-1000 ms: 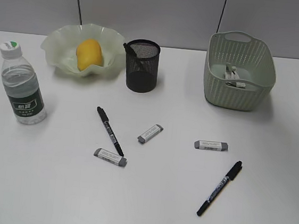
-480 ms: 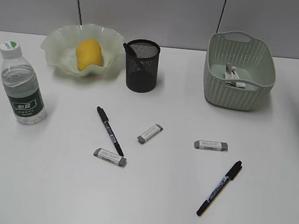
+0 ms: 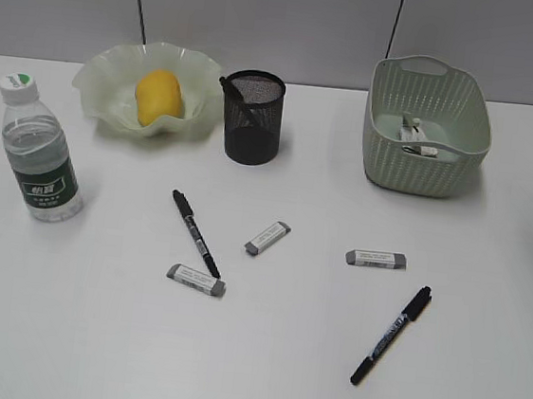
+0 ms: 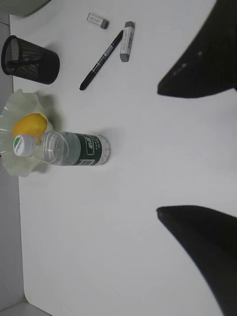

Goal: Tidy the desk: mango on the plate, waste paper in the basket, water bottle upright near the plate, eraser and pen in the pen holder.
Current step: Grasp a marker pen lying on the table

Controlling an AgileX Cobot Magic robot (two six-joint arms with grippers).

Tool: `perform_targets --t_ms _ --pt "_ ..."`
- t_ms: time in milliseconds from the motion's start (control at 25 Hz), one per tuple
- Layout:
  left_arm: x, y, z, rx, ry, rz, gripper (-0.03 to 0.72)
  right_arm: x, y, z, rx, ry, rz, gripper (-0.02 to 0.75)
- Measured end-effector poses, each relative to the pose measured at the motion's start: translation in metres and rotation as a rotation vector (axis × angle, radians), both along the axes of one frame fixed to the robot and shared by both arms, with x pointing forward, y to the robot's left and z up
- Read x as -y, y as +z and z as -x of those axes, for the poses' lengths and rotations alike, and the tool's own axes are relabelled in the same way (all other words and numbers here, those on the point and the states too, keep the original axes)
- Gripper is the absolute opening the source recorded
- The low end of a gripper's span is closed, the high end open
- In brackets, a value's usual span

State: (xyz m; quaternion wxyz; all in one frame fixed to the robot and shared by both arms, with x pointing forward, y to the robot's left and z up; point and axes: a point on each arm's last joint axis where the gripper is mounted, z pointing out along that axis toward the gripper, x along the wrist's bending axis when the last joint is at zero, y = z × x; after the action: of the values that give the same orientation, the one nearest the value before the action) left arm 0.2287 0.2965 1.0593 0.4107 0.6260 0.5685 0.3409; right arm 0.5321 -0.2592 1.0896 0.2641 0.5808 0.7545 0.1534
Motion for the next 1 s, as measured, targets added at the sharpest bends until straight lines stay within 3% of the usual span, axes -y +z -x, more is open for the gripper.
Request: perform_targets --t_ms 240,560,760,1000 --pt "0.0 0.0 -0.004 -0.026 0.0 -0.001 0.515 0.009 -0.009 0.075 0.021 -0.004 -0.08 0.393" --pt "0.007 0.0 -0.031 -0.193 -0.027 0.033 0.515 0.024 -0.018 0.161 0.124 -0.005 -0.131 0.393" --pt "0.011 0.0 -0.057 -0.333 -0.036 0.054 0.515 0.025 -0.025 0.198 0.193 0.021 -0.2 0.393" --pt "0.017 0.028 -0.081 -0.337 -0.07 0.085 0.48 0.028 -0.034 0.22 0.268 0.039 -0.229 0.393"
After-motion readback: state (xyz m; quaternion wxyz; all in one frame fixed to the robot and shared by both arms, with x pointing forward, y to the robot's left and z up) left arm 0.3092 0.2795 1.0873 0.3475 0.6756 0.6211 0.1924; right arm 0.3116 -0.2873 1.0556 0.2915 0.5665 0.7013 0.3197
